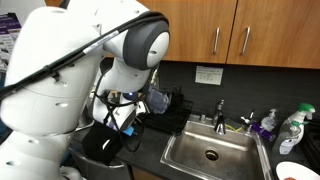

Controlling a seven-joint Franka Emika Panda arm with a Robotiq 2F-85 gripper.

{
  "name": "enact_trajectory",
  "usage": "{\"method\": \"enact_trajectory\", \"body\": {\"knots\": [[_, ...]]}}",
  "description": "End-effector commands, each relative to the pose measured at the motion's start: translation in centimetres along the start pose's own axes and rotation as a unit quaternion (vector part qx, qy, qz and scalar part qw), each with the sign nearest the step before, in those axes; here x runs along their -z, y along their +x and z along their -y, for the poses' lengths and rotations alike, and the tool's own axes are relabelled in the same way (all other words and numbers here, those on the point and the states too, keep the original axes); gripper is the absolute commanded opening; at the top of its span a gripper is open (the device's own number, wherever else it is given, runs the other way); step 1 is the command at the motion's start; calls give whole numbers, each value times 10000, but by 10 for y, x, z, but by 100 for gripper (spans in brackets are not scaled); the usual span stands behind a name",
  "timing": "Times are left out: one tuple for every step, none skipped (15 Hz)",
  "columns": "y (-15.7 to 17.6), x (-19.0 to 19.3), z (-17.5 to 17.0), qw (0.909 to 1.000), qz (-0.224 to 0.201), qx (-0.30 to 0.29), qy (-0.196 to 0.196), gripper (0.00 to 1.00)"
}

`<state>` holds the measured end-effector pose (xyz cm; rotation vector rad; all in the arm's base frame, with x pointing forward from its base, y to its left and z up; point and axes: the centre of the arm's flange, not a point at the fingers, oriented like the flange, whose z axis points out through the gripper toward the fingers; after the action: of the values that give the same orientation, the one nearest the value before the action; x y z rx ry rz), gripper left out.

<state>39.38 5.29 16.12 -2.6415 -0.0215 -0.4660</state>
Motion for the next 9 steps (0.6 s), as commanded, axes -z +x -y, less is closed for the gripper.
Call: {"method": "enact_trajectory", "body": {"knots": [[-17, 14, 9, 9994, -258, 188, 143, 1], [-14, 12, 13, 9989, -312, 307, 152, 1], [-12, 10, 17, 9985, -346, 390, 194, 1], [-10, 9, 18, 9980, -349, 465, 247, 1], [-8, 11, 21, 9975, -382, 521, 293, 1], [-7, 12, 21, 9969, -412, 584, 327, 1], [-6, 14, 23, 9966, -434, 618, 341, 1], [-4, 14, 22, 9964, -449, 630, 356, 1], [-3, 15, 22, 9964, -445, 627, 364, 1]]}}
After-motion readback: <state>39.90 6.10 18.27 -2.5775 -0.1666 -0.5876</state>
